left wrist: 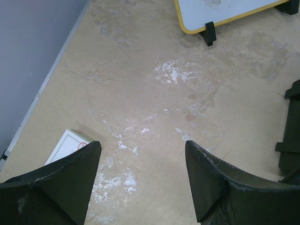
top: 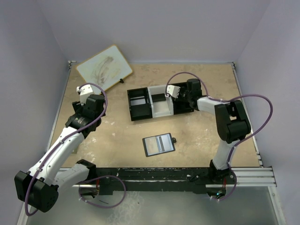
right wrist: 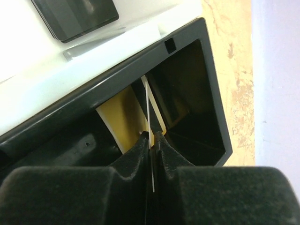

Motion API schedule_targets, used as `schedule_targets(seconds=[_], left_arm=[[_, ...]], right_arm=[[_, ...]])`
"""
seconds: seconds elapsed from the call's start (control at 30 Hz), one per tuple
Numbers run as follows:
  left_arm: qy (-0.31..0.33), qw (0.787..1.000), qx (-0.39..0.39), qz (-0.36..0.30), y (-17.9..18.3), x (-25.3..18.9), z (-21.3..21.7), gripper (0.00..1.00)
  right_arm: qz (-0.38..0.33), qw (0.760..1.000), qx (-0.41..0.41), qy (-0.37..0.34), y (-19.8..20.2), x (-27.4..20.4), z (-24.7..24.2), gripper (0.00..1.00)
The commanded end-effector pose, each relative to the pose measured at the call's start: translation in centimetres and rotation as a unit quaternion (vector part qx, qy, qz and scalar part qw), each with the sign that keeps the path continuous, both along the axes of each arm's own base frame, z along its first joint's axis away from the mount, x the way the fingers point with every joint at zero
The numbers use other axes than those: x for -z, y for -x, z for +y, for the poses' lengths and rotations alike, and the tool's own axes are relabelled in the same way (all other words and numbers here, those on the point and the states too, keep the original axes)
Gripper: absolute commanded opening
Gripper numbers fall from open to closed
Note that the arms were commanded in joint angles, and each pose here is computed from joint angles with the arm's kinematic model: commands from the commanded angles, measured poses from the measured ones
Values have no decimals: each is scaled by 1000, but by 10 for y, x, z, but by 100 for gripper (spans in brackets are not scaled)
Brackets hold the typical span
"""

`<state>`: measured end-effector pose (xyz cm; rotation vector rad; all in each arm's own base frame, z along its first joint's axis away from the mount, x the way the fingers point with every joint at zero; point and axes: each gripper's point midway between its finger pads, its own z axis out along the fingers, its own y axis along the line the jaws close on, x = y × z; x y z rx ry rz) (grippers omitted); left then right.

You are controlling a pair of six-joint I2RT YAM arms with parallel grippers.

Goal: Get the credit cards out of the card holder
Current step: Place the credit card in the storage box.

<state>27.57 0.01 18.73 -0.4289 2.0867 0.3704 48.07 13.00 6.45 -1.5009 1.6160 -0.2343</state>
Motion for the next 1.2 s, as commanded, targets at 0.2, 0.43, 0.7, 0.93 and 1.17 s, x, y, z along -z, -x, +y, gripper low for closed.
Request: schedule_targets(seconds=[0.2, 0.43, 0.7, 0.93, 1.17], left_arm=[[2, 1000, 4, -5, -5, 0, -2, 70], [2, 1000, 6, -2, -5, 2, -2, 70], [3, 1000, 9, 2, -6, 4, -4, 69], [3, 1000, 11, 6, -6, 5, -4, 69], [4, 1000, 13, 7, -6, 6, -5, 69]], right_arm=[[2, 1000, -12, 21, -7, -1, 2, 22], [-8, 999, 18, 28, -7, -9, -8, 72], [-15, 1000, 24, 7, -4, -23, -6, 73], [-34, 995, -6, -97, 16, -72, 19, 74], [-28, 940, 117, -321, 29, -128, 20, 72]])
